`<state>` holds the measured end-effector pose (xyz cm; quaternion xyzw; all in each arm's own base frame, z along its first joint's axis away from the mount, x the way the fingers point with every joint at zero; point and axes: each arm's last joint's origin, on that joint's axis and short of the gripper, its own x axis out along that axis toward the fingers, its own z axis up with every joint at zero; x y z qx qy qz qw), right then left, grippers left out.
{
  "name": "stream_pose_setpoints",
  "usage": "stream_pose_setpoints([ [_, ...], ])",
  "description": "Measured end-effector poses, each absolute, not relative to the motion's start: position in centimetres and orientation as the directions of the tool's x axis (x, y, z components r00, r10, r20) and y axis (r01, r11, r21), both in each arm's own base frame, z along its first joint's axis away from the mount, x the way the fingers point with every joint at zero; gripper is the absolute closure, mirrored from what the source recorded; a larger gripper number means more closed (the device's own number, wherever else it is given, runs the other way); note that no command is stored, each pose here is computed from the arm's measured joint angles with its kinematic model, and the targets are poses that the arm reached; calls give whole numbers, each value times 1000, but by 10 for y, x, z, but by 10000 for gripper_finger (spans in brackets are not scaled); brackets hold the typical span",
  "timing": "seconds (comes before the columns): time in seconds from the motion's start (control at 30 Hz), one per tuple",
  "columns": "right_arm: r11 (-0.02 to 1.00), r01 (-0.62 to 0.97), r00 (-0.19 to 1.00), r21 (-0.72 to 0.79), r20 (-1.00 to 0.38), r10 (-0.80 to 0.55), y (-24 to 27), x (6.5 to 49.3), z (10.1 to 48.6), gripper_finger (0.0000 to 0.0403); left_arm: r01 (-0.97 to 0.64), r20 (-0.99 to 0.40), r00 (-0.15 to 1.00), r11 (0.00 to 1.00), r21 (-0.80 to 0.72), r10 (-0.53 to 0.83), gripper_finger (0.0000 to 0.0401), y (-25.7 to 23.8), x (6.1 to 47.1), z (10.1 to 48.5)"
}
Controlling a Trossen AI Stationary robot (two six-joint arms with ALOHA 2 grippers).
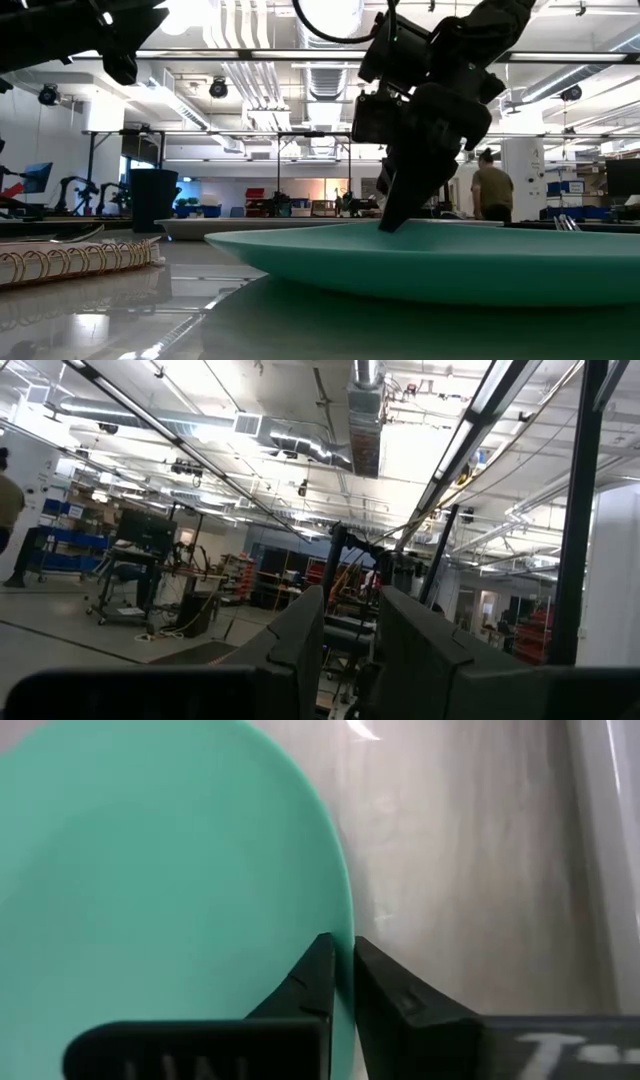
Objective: Pick and place plate/cup/fork/spoon on tray
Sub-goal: Put the green plate on the gray food tray
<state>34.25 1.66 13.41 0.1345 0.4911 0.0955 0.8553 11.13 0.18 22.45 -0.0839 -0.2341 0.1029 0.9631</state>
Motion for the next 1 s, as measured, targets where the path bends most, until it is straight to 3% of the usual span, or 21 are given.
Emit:
stream_pose_setpoints([
  [0.5,861,-46,533,506,-716,450,-17,339,151,395,-157,437,867,964,-213,238,318,2,111,225],
  [1.0,831,-90,706,549,-554,442,-56,335,192,396,-150,454,859,963,-222,238,318,2,110,227],
])
